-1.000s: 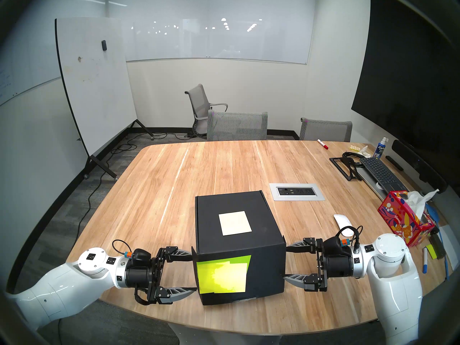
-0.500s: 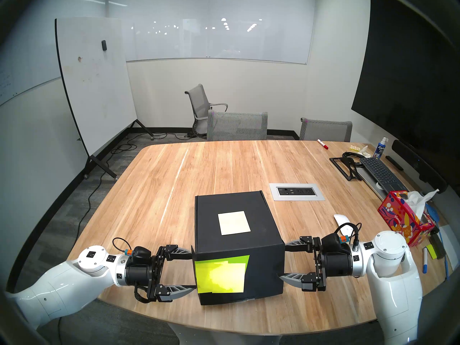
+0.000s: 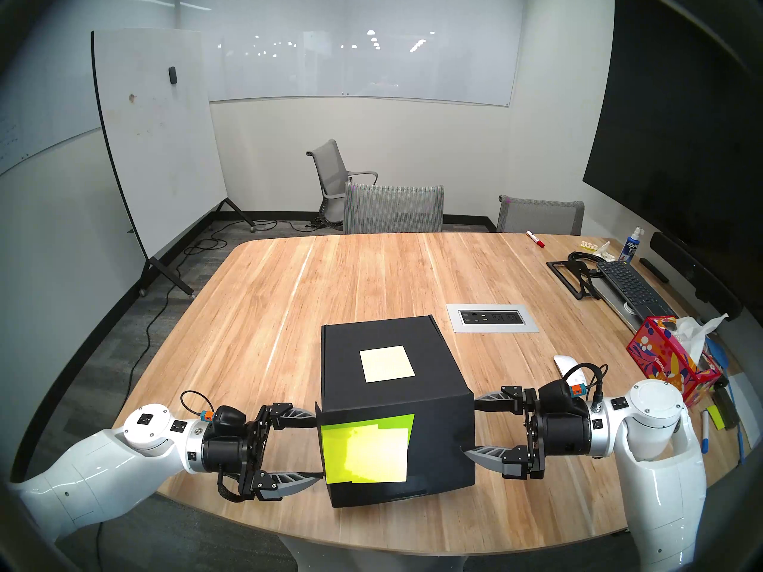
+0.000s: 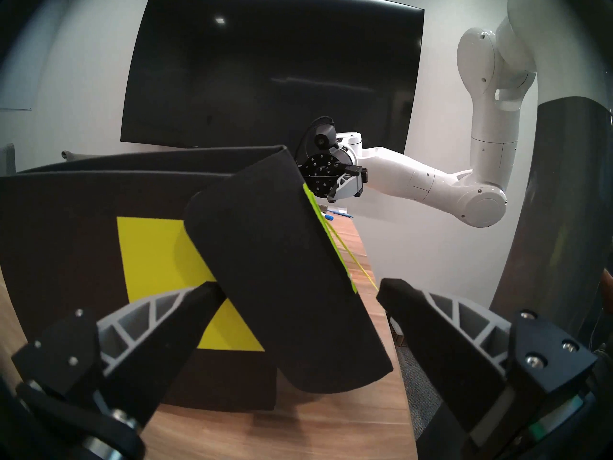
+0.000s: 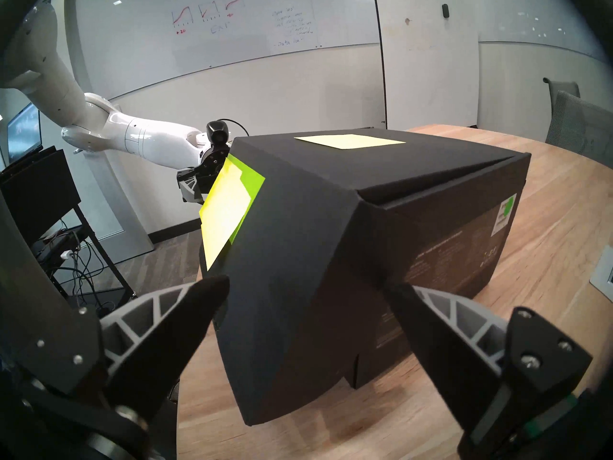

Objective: Open the box and place the mouse inside

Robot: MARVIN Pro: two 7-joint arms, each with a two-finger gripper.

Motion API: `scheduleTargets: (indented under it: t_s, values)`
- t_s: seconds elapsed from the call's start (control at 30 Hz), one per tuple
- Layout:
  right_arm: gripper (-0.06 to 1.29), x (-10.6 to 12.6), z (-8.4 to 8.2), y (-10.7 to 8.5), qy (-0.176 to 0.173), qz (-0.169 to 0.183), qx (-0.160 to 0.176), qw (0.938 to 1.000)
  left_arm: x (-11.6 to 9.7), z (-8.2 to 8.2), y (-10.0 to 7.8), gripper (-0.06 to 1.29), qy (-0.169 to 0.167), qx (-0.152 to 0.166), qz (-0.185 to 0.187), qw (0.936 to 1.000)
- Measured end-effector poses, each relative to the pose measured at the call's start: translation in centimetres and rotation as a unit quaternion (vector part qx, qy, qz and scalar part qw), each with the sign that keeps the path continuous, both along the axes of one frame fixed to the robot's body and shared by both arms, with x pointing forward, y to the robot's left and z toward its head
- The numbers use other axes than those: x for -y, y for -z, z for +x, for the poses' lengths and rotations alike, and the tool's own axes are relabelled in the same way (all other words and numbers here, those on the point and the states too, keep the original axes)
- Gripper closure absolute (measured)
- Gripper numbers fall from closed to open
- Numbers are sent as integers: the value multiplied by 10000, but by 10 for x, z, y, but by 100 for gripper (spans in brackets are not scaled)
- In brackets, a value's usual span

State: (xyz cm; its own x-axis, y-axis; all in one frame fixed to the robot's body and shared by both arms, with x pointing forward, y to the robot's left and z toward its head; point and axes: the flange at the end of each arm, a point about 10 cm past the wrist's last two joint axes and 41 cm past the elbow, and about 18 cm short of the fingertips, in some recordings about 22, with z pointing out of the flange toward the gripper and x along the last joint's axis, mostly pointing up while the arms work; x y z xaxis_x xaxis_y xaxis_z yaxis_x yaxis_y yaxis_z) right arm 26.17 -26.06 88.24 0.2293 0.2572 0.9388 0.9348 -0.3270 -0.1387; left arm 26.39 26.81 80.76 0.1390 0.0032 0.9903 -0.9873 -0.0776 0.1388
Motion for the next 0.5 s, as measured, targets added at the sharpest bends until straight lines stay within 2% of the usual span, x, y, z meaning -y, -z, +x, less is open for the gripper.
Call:
scheduleTargets:
  t_s: [0.5]
  values:
    - [0,-1,-13,-12,14,49,95,9999,0,-4,-12,-1,-57,137,-31,9999]
